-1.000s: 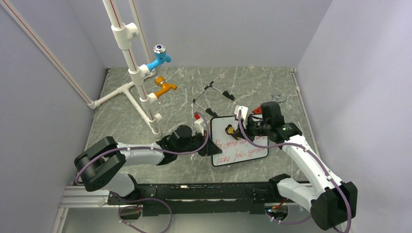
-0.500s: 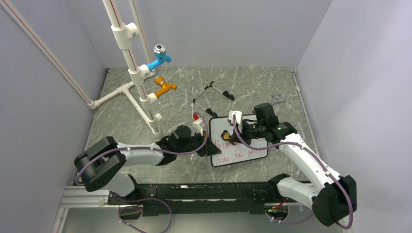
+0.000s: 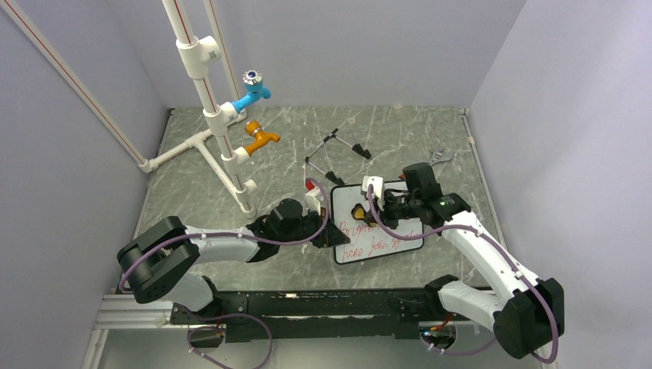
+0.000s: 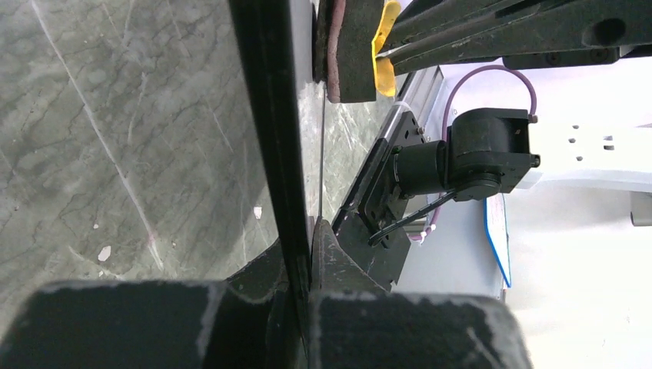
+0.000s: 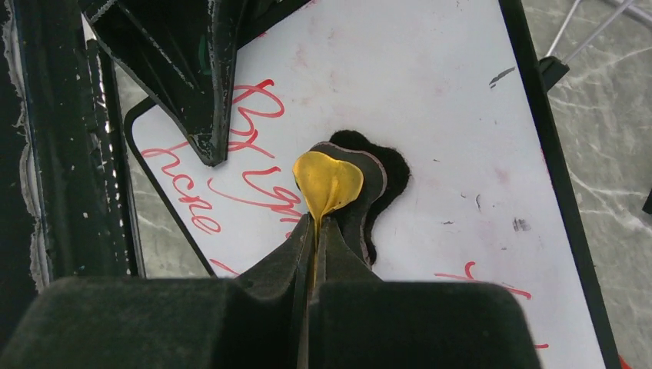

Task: Erase the whiteboard
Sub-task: Erase the whiteboard at the center of the board.

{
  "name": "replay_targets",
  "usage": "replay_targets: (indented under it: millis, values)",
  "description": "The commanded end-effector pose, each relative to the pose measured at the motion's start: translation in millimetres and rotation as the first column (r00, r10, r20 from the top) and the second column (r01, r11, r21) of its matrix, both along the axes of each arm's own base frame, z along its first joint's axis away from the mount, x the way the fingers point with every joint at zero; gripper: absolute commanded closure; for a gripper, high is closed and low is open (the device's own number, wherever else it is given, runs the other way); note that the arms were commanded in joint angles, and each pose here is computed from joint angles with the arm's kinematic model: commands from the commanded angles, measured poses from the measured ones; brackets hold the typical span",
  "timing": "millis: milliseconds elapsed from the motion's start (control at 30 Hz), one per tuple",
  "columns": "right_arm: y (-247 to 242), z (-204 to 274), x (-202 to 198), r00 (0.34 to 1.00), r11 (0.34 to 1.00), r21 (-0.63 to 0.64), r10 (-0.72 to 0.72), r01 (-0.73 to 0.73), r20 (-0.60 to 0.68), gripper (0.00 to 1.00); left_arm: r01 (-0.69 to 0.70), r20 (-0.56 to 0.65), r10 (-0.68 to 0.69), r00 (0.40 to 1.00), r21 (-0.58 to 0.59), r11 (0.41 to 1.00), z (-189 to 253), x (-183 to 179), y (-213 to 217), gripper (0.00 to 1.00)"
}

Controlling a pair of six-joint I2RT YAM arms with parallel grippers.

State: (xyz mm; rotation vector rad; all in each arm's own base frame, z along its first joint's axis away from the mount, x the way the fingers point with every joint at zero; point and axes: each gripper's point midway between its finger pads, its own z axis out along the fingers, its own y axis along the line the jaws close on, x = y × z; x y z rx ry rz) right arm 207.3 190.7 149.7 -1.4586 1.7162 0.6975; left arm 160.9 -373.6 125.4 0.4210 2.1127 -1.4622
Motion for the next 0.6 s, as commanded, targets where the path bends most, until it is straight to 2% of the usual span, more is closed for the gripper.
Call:
replay_targets:
  millis: [0,133,300,367,433,567]
  values:
    - [2.9,-5.1,0.1,1.000,1.000,-0.014,0.003,-0.003,-0.005,1.00,0.094,0.124,-0.079,0.989,-0.114,0.989,42.4,-12.0,-9.1,1.00]
    - [-26.6,37.5,49.7,0.950,0.950,0.088,-0.305,0.299,0.060,1.00,0.088,0.127,-0.074,0.989,-0.111,0.990,43.2,-11.5,-7.8,1.00]
    - [-42.7,31.1,61.7,0.918,0.920,0.072,-0.391,0.386,0.069,1.00,0.095,0.126,-0.081,0.989,-0.114,0.989,44.4,-11.6,-9.8,1.00]
    - [-34.1,23.2,50.5,0.947,0.947,0.063,-0.318,0.315,0.037,1.00,0.095,0.125,-0.080,0.989,-0.117,0.989,44.9,-11.5,-10.1,1.00]
    - [-15.0,16.9,24.3,0.988,0.986,0.067,-0.151,0.150,0.011,1.00,0.094,0.124,-0.079,0.989,-0.120,0.988,45.9,-11.7,-10.3,1.00]
    - [6.5,6.1,-17.0,0.997,0.996,0.058,0.075,-0.073,-0.036,1.00,0.092,0.121,-0.077,0.990,-0.124,0.988,46.7,-10.8,-11.2,1.00]
